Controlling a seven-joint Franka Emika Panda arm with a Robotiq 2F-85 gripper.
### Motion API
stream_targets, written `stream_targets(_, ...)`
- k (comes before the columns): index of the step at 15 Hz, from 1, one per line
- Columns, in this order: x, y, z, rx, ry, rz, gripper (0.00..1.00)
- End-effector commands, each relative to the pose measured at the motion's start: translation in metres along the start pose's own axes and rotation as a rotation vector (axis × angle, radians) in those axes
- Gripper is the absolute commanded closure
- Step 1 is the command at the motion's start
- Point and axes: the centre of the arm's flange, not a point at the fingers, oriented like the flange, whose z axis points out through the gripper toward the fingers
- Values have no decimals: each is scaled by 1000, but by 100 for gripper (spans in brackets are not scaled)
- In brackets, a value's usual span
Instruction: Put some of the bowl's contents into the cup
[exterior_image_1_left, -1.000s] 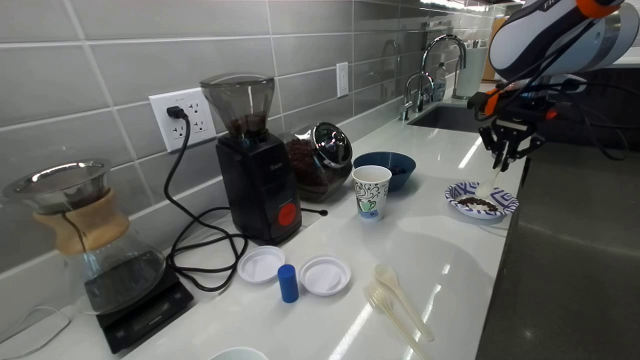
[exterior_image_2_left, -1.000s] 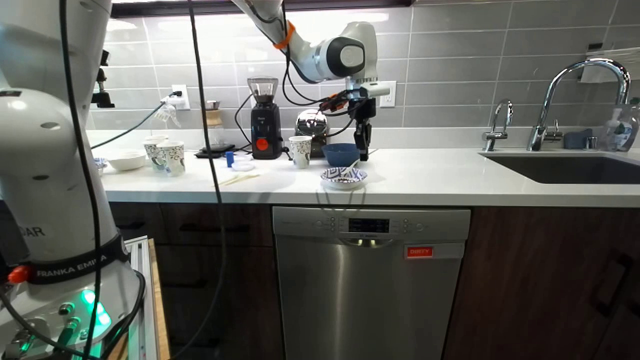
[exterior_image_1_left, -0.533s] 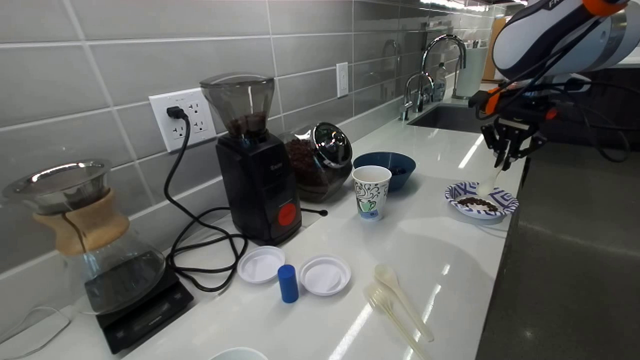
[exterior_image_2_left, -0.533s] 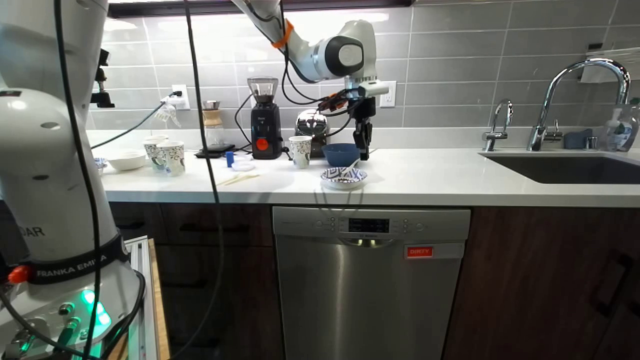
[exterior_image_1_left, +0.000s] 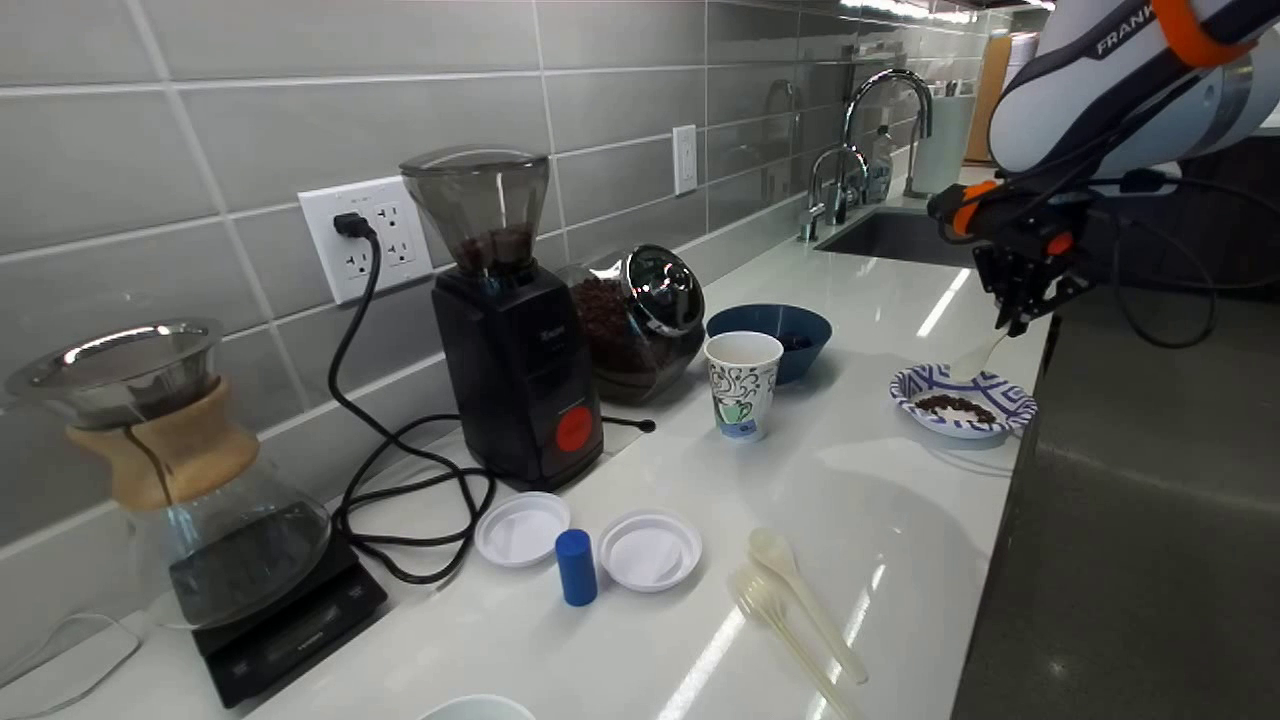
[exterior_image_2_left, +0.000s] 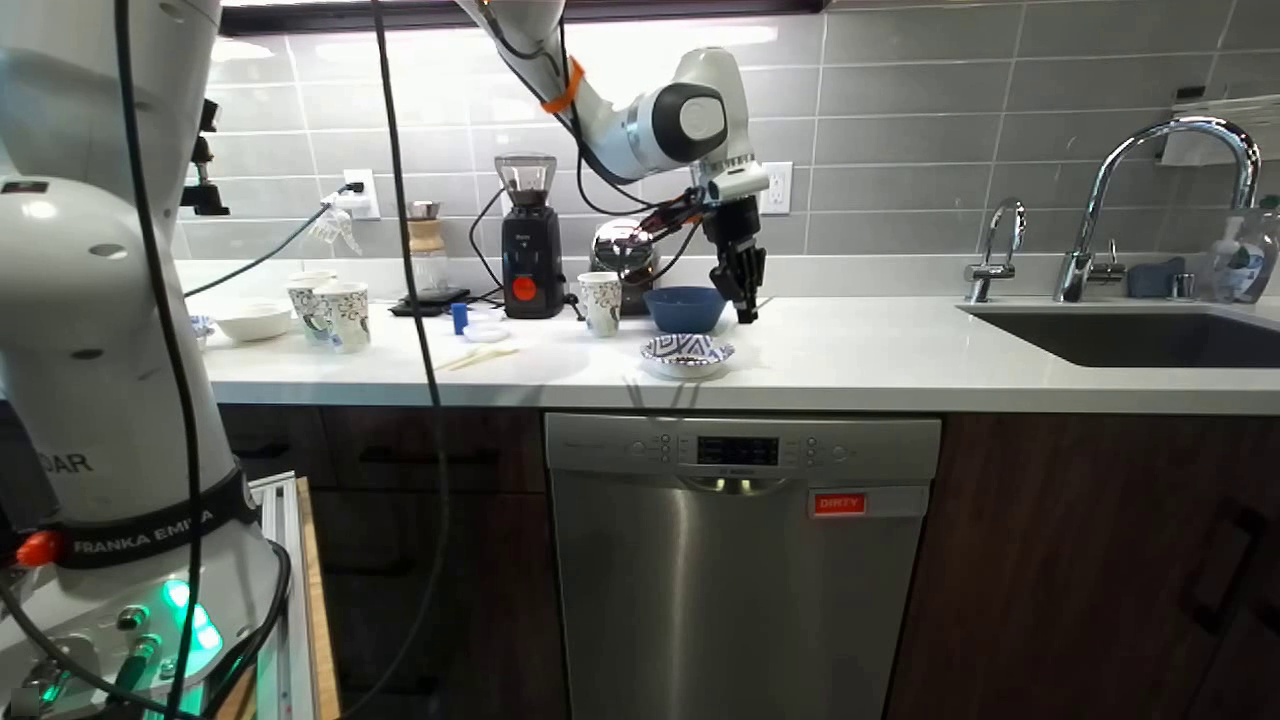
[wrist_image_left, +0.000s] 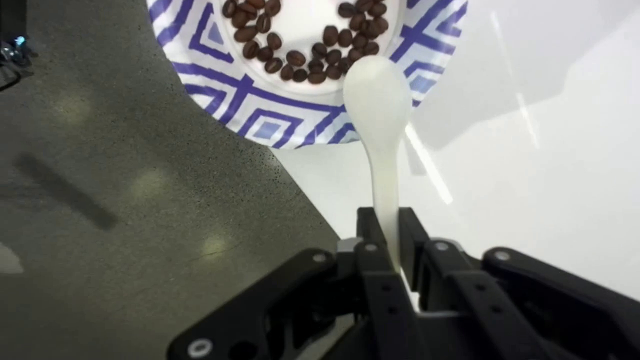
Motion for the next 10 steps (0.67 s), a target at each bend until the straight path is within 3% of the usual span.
stream_targets(1, -15, 8, 5, -29, 96, 74, 97)
stream_targets(10, -36, 3, 22, -57, 200, 91, 97)
